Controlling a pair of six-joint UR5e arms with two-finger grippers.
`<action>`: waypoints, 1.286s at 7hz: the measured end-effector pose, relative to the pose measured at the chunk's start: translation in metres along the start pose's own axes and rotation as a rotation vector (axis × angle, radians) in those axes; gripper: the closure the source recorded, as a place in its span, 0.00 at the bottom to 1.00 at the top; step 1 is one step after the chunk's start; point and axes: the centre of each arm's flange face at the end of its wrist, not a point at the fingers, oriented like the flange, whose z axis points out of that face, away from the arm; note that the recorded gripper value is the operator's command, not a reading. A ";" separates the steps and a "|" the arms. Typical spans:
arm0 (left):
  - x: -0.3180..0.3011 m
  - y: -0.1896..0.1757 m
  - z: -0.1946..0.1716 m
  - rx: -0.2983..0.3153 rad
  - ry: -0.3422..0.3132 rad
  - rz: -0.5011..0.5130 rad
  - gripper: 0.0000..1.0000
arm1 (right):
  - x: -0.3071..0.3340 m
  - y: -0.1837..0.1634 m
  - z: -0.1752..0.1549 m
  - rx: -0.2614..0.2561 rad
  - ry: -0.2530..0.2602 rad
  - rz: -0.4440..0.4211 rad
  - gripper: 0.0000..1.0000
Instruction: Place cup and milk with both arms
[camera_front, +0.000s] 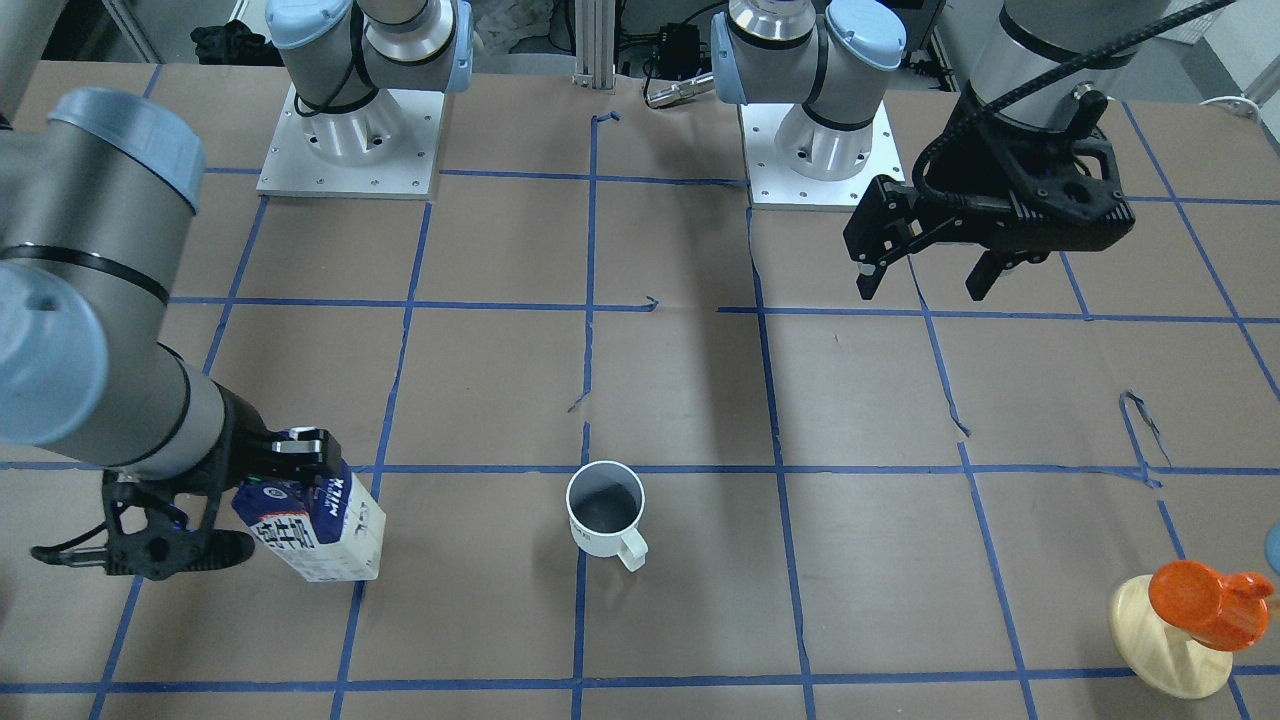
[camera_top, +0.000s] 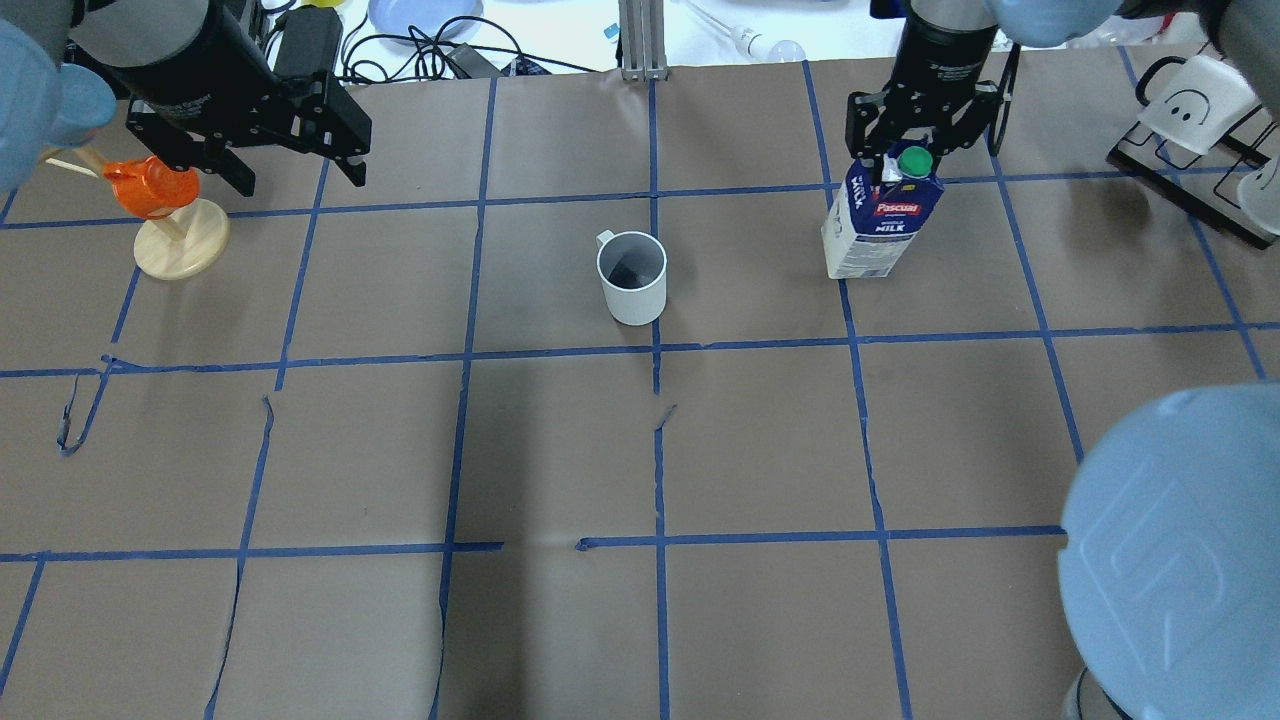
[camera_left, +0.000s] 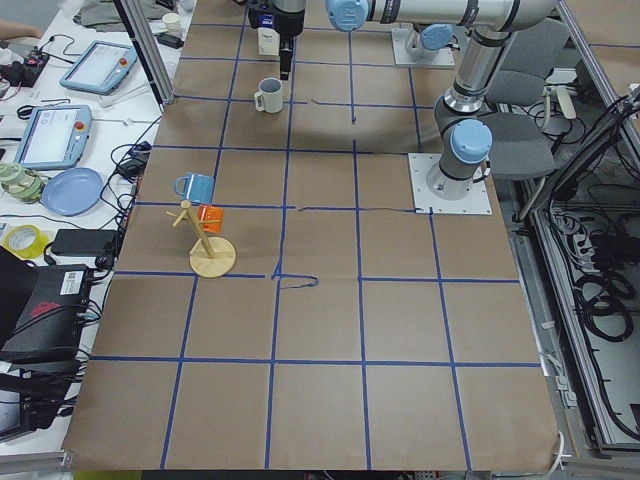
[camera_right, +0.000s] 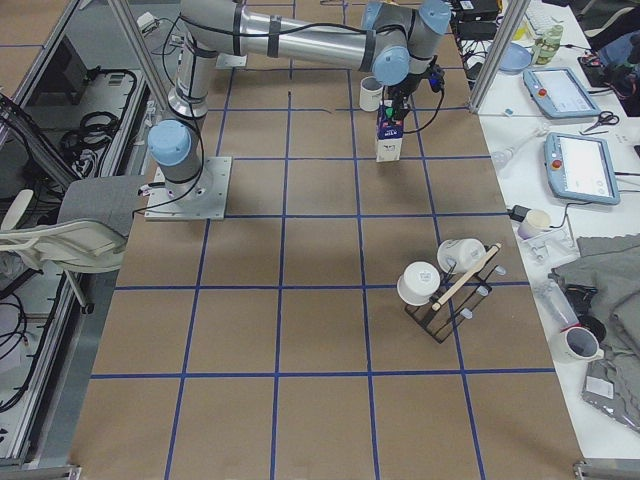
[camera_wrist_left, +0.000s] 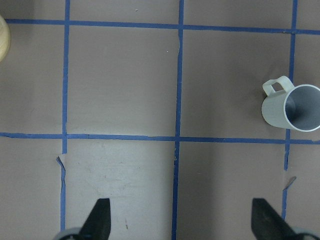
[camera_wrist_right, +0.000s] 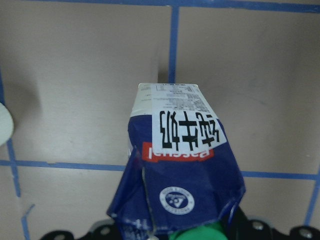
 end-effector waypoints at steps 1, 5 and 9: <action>0.000 -0.001 0.001 -0.002 0.000 0.001 0.00 | -0.037 -0.005 0.012 -0.002 -0.009 0.031 0.40; 0.000 0.000 0.000 0.002 0.005 0.008 0.00 | -0.152 0.009 0.044 -0.007 0.008 0.089 0.40; 0.000 0.002 0.001 -0.002 0.003 0.010 0.00 | -0.179 0.024 0.041 -0.001 0.023 0.088 0.38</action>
